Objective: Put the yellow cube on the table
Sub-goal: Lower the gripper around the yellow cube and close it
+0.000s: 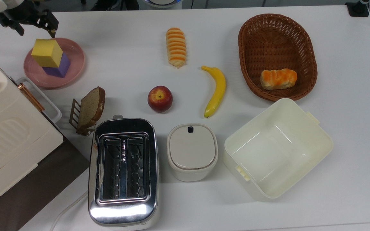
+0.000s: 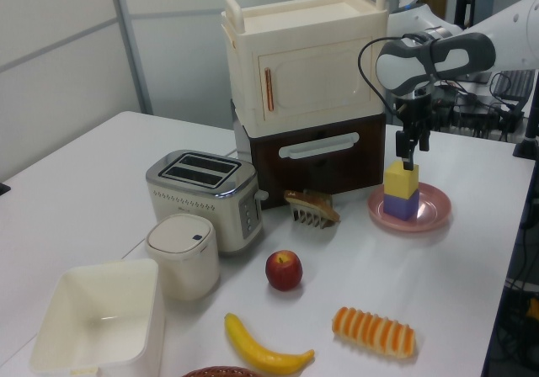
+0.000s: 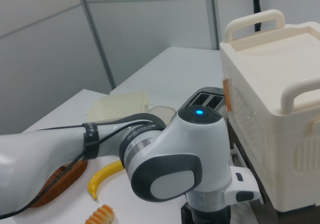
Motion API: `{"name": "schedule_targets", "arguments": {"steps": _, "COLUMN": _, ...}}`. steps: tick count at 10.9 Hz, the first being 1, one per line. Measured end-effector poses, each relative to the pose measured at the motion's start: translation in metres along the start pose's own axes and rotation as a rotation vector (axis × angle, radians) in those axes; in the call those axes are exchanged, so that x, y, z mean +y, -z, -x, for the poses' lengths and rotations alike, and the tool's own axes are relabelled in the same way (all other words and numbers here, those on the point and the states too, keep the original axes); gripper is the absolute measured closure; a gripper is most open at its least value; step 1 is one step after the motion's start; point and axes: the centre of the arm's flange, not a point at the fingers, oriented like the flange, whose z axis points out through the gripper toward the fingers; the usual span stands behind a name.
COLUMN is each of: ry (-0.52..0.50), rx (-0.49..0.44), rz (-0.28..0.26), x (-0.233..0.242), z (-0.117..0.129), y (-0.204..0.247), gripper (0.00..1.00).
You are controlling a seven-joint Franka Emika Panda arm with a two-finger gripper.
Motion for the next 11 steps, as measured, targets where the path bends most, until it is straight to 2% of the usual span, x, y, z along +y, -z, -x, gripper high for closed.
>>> {"name": "schedule_targets", "arguments": {"steps": 5, "ry": -0.028, "rx": 0.009, "rz": 0.006, "x": -0.001, "z": -0.014, "y": -0.023, "gripper": 0.00}}
{"name": "schedule_targets", "arguments": {"steps": 11, "ry": -0.025, "rx": 0.015, "rz": 0.007, "x": -0.005, "z": -0.017, "y": -0.020, "gripper": 0.00}}
